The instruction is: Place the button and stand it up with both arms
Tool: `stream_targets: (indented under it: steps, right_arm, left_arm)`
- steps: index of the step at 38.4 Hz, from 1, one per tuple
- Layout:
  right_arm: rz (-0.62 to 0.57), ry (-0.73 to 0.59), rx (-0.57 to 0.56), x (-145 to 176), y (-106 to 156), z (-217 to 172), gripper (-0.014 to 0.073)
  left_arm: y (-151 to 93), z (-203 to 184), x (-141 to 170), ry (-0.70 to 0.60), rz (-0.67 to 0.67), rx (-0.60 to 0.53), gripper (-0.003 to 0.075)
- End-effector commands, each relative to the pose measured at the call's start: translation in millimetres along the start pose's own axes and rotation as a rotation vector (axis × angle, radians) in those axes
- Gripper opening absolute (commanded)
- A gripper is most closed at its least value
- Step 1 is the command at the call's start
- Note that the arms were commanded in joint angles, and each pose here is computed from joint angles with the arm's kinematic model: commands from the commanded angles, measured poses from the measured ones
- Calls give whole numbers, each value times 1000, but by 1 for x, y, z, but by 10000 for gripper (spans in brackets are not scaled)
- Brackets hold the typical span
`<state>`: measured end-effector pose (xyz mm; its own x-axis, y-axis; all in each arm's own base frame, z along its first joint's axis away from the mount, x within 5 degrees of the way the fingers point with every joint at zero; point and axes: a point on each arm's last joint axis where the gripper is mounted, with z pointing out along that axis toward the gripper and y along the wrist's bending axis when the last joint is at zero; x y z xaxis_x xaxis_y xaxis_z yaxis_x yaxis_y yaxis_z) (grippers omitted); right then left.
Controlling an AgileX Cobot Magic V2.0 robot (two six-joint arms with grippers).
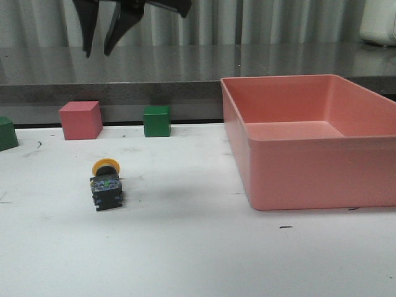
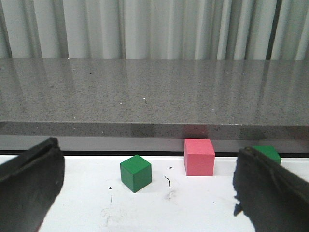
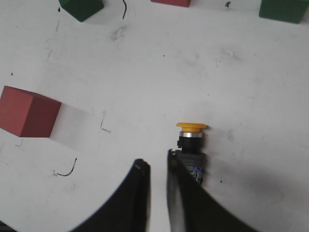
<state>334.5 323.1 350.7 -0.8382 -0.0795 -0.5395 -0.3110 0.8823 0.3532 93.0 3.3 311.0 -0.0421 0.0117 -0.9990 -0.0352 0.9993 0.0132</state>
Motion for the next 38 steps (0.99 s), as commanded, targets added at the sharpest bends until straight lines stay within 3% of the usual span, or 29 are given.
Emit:
stream_targets:
  steps: [1,3,11,19,28,38]
  right_arm:
    - [-43,-169,-37,-18,6,-59,-44]
    - [-65,-206,-9,-20,3,-70,-77]
    - [-89,-236,119,-25,-18,-107,-66]
    - [-76,-161,247,-33,-73,-148,-66]
    - [25,-156,257,-41,-139,-195,-66]
    - [155,-151,406,-9,-208,-234,-66]
  left_arm:
    - [0,0,-19,-105,-19,0,680]
    - [0,0,-19,-105,-19,0,680]
    - [0,0,-19,-105,-19,0,680]
    - [0,0,-19,-105,-19,0,680]
    - [0,0,-19,-105,-19,0,680]
    - [0,0,-19,-105,-19,0,680]
